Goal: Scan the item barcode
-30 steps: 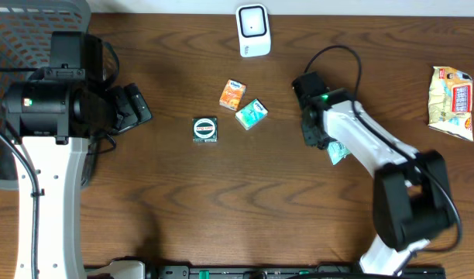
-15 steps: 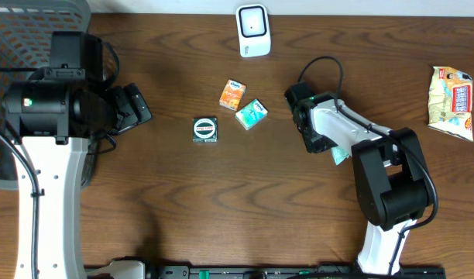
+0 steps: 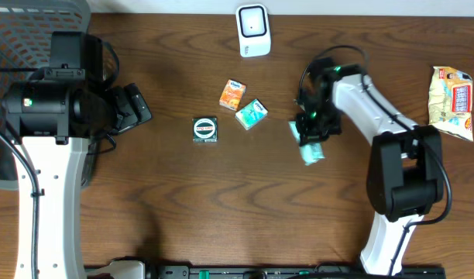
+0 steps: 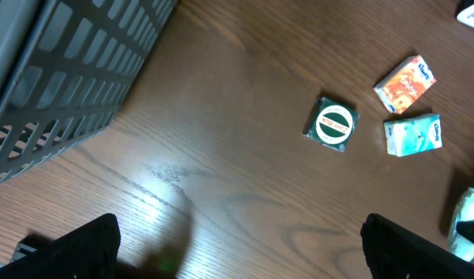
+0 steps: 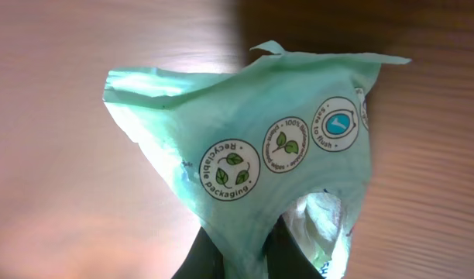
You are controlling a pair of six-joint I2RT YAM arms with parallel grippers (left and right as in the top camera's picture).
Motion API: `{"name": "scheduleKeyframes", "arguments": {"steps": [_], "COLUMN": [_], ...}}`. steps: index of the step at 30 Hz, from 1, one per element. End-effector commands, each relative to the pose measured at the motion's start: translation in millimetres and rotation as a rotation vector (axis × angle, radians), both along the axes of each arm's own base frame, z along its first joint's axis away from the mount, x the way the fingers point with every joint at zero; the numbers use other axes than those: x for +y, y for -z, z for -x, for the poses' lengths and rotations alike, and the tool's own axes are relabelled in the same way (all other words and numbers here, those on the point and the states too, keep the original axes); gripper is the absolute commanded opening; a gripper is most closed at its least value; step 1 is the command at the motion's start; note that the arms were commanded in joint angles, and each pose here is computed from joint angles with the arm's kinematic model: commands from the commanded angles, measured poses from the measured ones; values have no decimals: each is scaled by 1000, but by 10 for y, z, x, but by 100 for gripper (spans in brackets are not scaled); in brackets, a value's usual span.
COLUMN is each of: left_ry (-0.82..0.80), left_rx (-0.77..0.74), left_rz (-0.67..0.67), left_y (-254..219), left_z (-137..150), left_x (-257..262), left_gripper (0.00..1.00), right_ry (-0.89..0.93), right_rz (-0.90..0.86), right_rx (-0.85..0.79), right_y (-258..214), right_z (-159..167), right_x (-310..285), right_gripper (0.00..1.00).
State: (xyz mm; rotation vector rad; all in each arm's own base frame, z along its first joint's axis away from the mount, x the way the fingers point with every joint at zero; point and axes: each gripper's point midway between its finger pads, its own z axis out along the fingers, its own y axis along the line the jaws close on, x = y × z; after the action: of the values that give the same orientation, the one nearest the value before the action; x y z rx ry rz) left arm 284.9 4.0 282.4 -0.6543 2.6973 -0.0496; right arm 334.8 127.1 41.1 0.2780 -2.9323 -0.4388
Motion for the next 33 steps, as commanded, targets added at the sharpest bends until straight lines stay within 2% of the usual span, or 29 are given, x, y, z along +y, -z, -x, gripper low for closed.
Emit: {"name": "scheduleKeyframes", "arguments": {"steps": [1, 4, 6, 8, 12, 24, 33], "left_ry": [-12, -12, -12, -12, -12, -12, -12], "left_rx": [7, 7, 7, 7, 7, 7, 7], "left_rz": [-7, -7, -7, -7, -7, -7, -7], "left_y": [16, 16, 16, 16, 16, 16, 16], "left_z": [1, 1, 1, 1, 1, 1, 1], "left_x": [29, 29, 29, 29, 29, 29, 29], "left_gripper": [98, 98, 98, 97, 98, 98, 97], "right_ry": [-22, -26, -45, -65, -108, -152, -367], "right_rz": [-640, -874, -981, -1017, -1047, -1029, -1000], "right_rx": [4, -11, -19, -12, 22, 87, 77], "right_y": [-714, -1056, -1243, -1325, -1437, -1403, -1308], "right_z": [-52, -11, 81, 174, 370, 540, 830], "right_x": [626, 673, 680, 690, 710, 894, 1111], "right_gripper": [1, 1, 1, 1, 1, 1, 1]}}
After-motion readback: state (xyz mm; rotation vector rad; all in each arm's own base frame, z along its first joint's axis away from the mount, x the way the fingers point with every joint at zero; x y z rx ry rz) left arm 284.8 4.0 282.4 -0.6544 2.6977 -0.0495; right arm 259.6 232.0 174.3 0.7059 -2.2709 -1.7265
